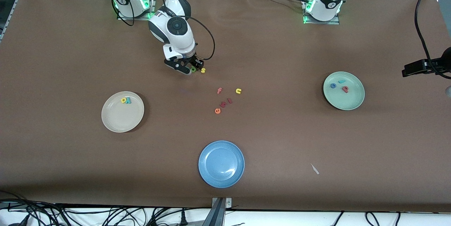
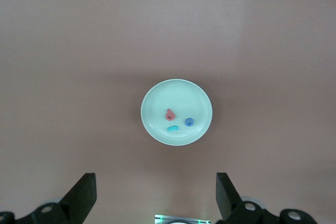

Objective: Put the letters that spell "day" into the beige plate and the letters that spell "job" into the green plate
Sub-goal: 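Grasp the green letter with the right gripper while the left retracts, then carry the green letter onto the cream plate and open the right gripper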

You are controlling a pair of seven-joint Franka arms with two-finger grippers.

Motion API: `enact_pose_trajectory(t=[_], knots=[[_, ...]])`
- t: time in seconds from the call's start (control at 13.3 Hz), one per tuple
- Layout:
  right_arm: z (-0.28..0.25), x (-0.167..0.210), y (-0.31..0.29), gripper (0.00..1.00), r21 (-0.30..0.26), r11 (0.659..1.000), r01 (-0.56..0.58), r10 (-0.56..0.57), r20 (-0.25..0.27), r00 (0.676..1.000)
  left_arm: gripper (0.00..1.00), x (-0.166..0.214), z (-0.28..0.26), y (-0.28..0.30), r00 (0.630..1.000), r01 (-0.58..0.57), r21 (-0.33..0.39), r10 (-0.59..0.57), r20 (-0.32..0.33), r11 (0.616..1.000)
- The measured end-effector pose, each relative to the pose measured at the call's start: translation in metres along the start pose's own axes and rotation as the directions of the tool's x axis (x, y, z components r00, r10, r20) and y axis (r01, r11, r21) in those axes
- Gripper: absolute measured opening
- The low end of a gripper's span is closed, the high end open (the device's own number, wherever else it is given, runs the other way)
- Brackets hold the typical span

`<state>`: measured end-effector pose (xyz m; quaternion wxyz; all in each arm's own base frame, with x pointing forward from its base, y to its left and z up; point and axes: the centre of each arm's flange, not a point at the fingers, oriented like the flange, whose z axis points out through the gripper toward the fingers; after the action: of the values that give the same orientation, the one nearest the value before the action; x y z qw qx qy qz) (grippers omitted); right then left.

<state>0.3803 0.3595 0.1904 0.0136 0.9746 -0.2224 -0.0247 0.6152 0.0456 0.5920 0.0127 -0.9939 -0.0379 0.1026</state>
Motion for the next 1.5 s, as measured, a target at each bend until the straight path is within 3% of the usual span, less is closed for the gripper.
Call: enact_pose_trajectory(t=[0.22, 0.45, 0.82, 0.97, 1.05, 1.2, 1.5], knots=[[0.008, 0.001, 0.002, 0.71, -0.005, 1.000, 0.018, -0.018, -0.004, 1.000, 0.98, 0.002, -0.006, 0.002, 1.000, 0.017, -0.055, -0.018, -0.014, 0.998], [0.018, 0.003, 0.002, 0.71, 0.008, 1.000, 0.027, -0.027, -0.002, 1.000, 0.99, 0.000, -0.012, 0.002, 0.996, 0.009, -0.049, -0.014, -0.093, 0.999], [0.022, 0.006, 0.003, 0.67, 0.018, 0.999, 0.042, -0.042, -0.014, 0.999, 0.99, 0.011, 0.039, 0.013, 0.997, -0.037, -0.039, 0.034, -0.075, 0.999], [0.019, 0.007, 0.002, 0.46, 0.025, 0.999, 0.042, -0.041, -0.019, 0.999, 1.00, 0.012, 0.041, 0.018, 0.996, -0.053, -0.037, 0.050, -0.076, 0.998], [0.019, 0.007, 0.002, 0.46, 0.026, 0.999, 0.042, -0.041, -0.019, 0.999, 1.00, 0.011, 0.040, 0.020, 0.995, -0.057, -0.037, 0.054, -0.078, 0.998], [0.016, 0.007, 0.001, 0.30, 0.029, 0.999, 0.043, -0.042, -0.024, 0.999, 1.00, 0.009, 0.039, 0.022, 0.995, -0.062, -0.037, 0.059, -0.076, 0.997], [0.015, 0.016, 0.004, 0.30, 0.025, 0.998, 0.049, -0.048, -0.037, 0.998, 1.00, 0.009, 0.048, 0.021, 0.997, -0.066, -0.038, 0.065, -0.046, 0.997]])
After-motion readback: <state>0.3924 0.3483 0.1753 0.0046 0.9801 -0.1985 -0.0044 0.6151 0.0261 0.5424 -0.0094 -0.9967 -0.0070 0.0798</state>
